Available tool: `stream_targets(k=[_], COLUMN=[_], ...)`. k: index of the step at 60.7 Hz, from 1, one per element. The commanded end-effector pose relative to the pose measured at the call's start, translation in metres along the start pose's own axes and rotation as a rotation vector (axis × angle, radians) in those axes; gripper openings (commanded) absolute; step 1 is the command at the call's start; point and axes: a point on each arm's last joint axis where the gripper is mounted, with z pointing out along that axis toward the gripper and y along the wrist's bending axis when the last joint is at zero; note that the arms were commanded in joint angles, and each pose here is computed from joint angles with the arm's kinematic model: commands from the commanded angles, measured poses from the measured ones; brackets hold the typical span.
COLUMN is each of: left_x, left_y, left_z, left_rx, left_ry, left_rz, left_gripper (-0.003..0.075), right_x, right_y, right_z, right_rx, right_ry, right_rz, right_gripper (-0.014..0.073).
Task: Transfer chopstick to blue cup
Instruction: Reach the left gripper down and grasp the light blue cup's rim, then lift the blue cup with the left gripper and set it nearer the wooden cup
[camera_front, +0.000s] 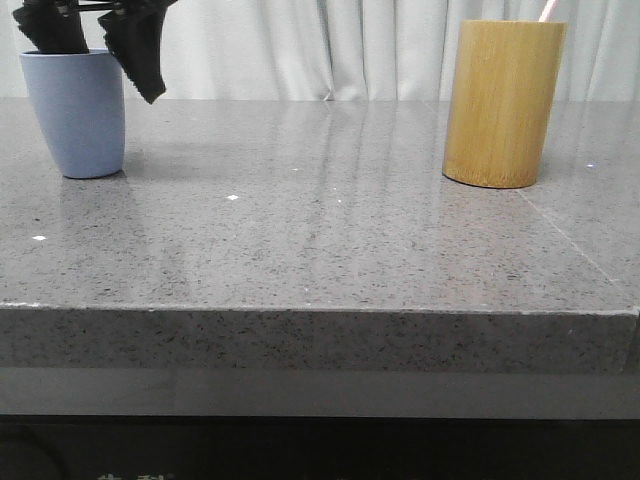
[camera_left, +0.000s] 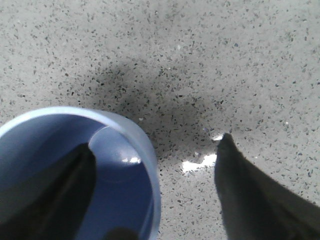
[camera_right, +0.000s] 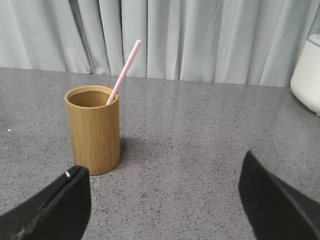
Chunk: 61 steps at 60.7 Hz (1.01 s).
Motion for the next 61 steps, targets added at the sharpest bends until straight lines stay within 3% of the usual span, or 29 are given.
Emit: stream_targets(k=[1, 14, 23, 50, 61], left_x=[-0.004, -0.004, -0.004, -0.014, -0.019], left_y=[-0.003, -0.002, -0.001, 0.000, -0.020], left_z=[-0.034, -0.034, -0.034, -0.066, -0.080], left_rx=[0.001, -0.018, -0.031, -0.044, 0.073], left_ry=[-0.103, -0.101, -0.100, -0.183, -0.241], left_rz=[0.006, 0.012, 0.016, 0.015, 0.019], left_gripper=[0.0349, 0.0127, 0.0052, 0.0008, 0.0008], right_x=[-0.015, -0.016, -0.016, -0.017, -0.017], right_y=[0.000, 0.000, 0.000, 0.000, 0.000], right_z=[0.000, 0.000, 0.000, 0.000, 0.000], right_rx=[0.007, 0.007, 0.007, 0.008, 0.008], right_ry=[-0.095, -0.101, -0.103, -0.114, -0.114], right_rz=[-0.008, -0.008, -0.008, -0.008, -0.008], right_gripper=[0.0613, 0.0613, 0.0613, 0.0613, 0.0613])
